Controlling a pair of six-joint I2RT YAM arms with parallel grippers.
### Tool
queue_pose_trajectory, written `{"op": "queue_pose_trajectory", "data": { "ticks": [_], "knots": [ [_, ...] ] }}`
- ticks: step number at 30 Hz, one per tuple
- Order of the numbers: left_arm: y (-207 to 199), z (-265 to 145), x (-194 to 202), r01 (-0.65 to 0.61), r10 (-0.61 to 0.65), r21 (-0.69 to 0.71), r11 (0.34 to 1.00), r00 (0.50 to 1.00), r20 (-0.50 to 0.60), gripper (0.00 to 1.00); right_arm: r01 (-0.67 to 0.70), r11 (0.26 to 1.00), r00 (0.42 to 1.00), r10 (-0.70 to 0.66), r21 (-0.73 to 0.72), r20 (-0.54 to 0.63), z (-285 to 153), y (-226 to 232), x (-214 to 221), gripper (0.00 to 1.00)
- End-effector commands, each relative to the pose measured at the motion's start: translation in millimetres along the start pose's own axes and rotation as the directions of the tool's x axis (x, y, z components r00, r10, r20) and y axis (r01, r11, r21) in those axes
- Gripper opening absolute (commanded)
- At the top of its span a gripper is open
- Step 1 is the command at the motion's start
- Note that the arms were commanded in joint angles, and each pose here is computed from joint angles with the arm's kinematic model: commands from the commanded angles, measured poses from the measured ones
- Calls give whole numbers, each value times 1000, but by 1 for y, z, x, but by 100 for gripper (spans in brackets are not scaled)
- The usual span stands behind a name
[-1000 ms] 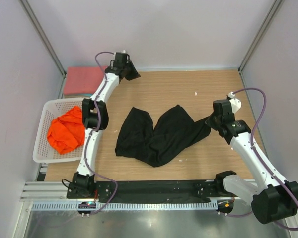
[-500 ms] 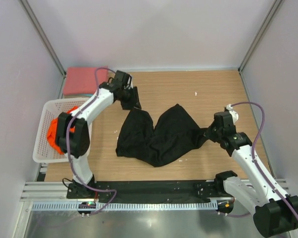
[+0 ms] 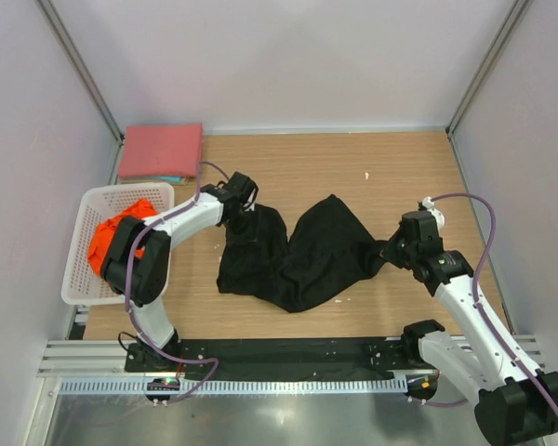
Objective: Fold and stack the t-shirts
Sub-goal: Flatten the tshirt out
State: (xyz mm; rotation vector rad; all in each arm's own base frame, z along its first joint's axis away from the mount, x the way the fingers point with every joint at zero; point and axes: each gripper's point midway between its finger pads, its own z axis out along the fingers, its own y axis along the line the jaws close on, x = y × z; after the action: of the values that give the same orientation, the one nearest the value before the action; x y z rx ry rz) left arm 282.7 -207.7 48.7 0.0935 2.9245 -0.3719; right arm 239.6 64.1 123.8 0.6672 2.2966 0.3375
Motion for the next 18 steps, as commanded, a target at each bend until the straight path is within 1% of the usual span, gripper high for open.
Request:
{"op": "queue_pose_trajectory", "data": {
  "ticks": [1,2,3,5,6,7,9,10,11,14,18],
  "knots": [
    [-6,-8,-7,-30,28,35,999,999,40,38,-20,1000,1000,20,-4,-4,0,-3,5,1],
    [-2,-6,0,-23,22,26,999,1000,17,17,-24,1000,1000,23,-6,-4,0,-3,6,1],
    [2,-6,3,-17,17,9,1000,1000,16,9,-27,1000,1000,27,-7,-3,0,-4,6,1],
    [11,-7,12,15,-15,-32,999,1000,-1,0,-27,1000,1000,27,-2,-11,1,-5,9,1],
    [18,-6,21,28,-29,-59,998,999,-15,0,-27,1000,1000,27,0,-11,1,-6,9,1],
    [24,-12,22,41,-40,-86,995,999,14,0,-28,1000,999,28,3,-15,1,-6,10,1],
    [36,-14,35,94,-93,-133,987,996,14,0,-23,1000,1000,23,10,-21,2,-8,11,1],
    [43,-22,35,113,-106,-162,980,993,52,0,-21,1000,1000,21,11,-20,2,-8,11,1],
    [47,-24,41,136,-129,-179,974,990,48,0,-19,1000,1000,20,13,-20,3,-8,11,1],
    [63,-32,52,163,-151,-244,956,986,65,0,-18,1000,1000,18,20,-23,4,-10,11,1],
    [73,-37,63,188,-178,-288,939,982,60,0,-10,999,999,11,32,-40,5,-12,15,1]
  ]
}}
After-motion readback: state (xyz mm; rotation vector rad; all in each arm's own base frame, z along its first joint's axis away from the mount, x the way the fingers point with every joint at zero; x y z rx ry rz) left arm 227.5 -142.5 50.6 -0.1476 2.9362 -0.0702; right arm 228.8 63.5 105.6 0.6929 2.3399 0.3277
